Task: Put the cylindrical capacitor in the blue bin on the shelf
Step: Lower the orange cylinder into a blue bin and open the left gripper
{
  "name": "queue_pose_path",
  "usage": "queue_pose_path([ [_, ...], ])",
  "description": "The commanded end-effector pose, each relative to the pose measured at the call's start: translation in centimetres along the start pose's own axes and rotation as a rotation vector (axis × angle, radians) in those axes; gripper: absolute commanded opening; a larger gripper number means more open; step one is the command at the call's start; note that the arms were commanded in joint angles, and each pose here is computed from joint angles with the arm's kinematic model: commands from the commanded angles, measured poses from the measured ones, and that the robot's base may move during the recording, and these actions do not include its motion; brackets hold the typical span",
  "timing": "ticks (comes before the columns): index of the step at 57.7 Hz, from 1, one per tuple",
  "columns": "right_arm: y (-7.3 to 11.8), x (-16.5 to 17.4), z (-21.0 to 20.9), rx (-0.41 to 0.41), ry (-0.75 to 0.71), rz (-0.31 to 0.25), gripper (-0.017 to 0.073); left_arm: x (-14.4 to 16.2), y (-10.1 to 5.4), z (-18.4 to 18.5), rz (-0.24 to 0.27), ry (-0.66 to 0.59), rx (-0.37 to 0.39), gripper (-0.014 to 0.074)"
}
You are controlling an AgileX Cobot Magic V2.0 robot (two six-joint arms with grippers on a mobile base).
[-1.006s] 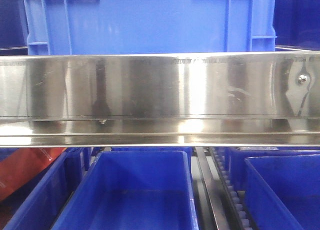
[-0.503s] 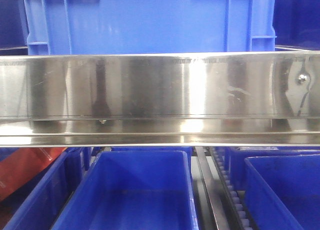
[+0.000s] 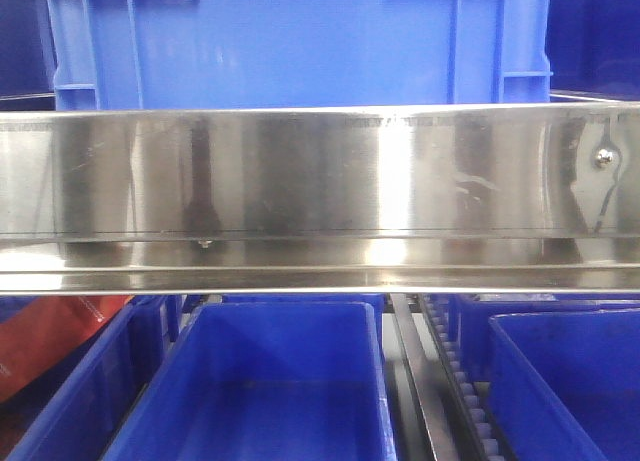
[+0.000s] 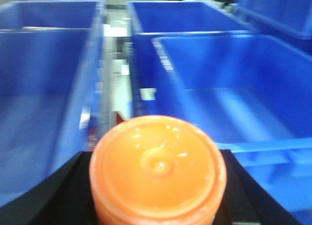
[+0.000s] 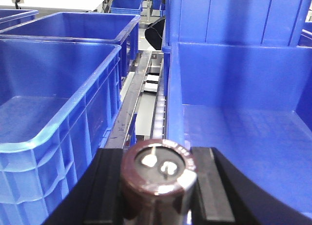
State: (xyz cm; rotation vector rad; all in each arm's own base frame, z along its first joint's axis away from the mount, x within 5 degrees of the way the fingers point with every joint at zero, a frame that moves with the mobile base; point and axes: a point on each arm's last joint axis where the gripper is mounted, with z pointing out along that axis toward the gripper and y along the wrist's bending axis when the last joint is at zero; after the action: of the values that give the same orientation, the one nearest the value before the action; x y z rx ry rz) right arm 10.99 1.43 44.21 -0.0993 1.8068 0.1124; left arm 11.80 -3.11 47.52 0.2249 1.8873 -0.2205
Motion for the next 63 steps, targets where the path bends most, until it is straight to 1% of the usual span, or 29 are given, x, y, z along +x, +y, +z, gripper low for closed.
queue_pose_path([
  [1,0.0,-0.2,-0.1,0.0,-0.028,-0.005,-0.0162,-0.7,-0.9,1.4,0.029,-0.014,0.091,-0.0111],
  [5,0.0,-0.1,-0.1,0.0,-0.024,-0.005,-0.0162,-1.4,-2.0,3.2,0.055,0.008,0.172,-0.0111],
  [6,0.0,-0.1,-0.1,-0.001,-0.023,-0.003,-0.0162,-1.7,-2.4,3.9,0.071,0.015,0.191,-0.0111],
  [8,0.0,-0.1,-0.1,-0.003,-0.023,-0.002,-0.0162,-2.3,-3.0,4.9,0.096,0.025,0.22,-0.0111],
  [11,0.0,-0.1,-0.1,-0.003,-0.023,-0.002,-0.0162,-3.3,-3.9,6.3,0.113,0.031,0.255,-0.0111],
  [17,0.0,-0.1,-0.1,-0.004,-0.023,0.0,-0.0162,-5.6,-5.7,9.4,0.153,0.029,0.308,-0.0111],
  [24,0.0,-0.1,-0.1,-0.004,-0.023,0.0,-0.0162,-7.8,-8.3,13.9,0.173,0.034,0.364,-0.0111],
  [29,0.0,-0.1,-0.1,-0.004,-0.023,0.0,-0.0162,-8.6,-10.3,17.3,0.185,0.04,0.398,-0.0111],
  [35,0.0,-0.1,-0.1,-0.004,-0.025,0.0,-0.0162,-8.5,-11.8,21.0,0.194,0.061,0.412,-0.0111],
  [38,0.0,-0.1,-0.1,-0.004,-0.025,0.0,-0.0162,-8.1,-12.3,22.8,0.196,0.077,0.414,-0.0111],
  [42,0.0,-0.1,-0.1,-0.004,-0.025,0.0,-0.0162,-7.4,-12.8,25.0,0.197,0.105,0.413,-0.0111],
  [45,0.0,-0.1,-0.1,-0.004,-0.025,0.0,-0.0162,-6.3,-13.1,26.8,0.202,0.14,0.407,-0.0111],
  [51,0.1,-0.1,-0.1,-0.005,-0.025,0.001,-0.0162,-4.3,-13.4,29.6,0.228,0.2,0.384,-0.0108],
  [54,0.1,-0.1,-0.1,-0.007,-0.025,0.0,-0.0162,-3.5,-13.5,30.5,0.232,0.231,0.383,-0.0076],
  [57,0.1,-0.1,-0.1,-0.013,-0.025,-0.001,-0.0162,-2.7,-13.6,31.3,0.236,0.265,0.383,-0.0007],
  [60,0.3,-0.1,-0.1,-0.023,-0.025,-0.003,-0.0162,-2.1,-13.7,31.8,0.24,0.289,0.383,0.0093],
  [62,0.3,-0.2,-0.1,-0.03,-0.027,-0.005,-0.0162,-1.9,-13.7,32.0,0.241,0.297,0.383,0.0181],
  [63,0.4,-0.2,-0.1,-0.033,-0.028,-0.005,-0.0162,-1.9,-13.7,32.0,0.241,0.302,0.383,0.0238],
])
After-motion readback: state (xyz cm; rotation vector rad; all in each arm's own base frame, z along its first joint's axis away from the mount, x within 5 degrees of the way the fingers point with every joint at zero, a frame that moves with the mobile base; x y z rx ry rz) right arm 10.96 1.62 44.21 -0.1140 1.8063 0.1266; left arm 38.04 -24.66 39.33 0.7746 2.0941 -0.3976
